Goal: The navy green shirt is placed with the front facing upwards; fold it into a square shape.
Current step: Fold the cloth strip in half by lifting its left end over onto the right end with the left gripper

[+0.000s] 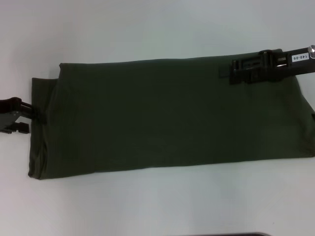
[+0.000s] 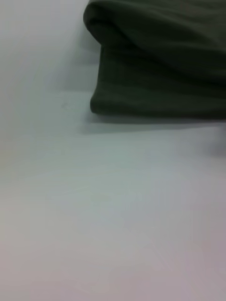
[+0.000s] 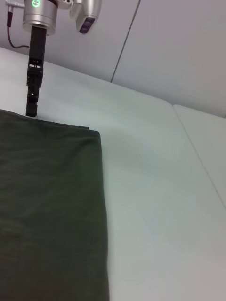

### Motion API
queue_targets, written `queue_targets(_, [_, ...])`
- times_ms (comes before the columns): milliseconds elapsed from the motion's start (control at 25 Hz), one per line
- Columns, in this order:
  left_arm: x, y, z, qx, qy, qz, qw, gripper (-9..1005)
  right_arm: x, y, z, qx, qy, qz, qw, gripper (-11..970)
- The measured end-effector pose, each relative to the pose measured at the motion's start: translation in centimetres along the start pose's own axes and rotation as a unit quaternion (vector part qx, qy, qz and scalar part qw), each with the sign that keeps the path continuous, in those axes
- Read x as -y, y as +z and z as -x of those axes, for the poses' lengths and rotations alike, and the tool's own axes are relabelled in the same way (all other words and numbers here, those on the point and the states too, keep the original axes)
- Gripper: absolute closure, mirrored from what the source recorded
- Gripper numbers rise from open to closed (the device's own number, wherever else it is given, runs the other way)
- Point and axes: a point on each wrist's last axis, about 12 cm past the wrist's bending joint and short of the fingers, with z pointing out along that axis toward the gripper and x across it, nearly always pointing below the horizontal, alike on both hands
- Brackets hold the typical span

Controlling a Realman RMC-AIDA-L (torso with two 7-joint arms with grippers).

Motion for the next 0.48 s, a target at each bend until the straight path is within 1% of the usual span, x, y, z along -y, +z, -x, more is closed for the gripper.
queue_targets(160, [-0.17, 0.11, -0.13, -0.004, -0.003, 0.005, 1.000, 416, 0.02, -0.01, -0.03, 0.000, 0.000, 0.000, 1.000, 286])
queue_targets(480, [-0.12, 0.45, -0.20, -0.007, -0.007, 0.001, 1.000, 417, 0.02, 0.00, -0.09, -0.001, 0.001, 0.001, 1.000, 286])
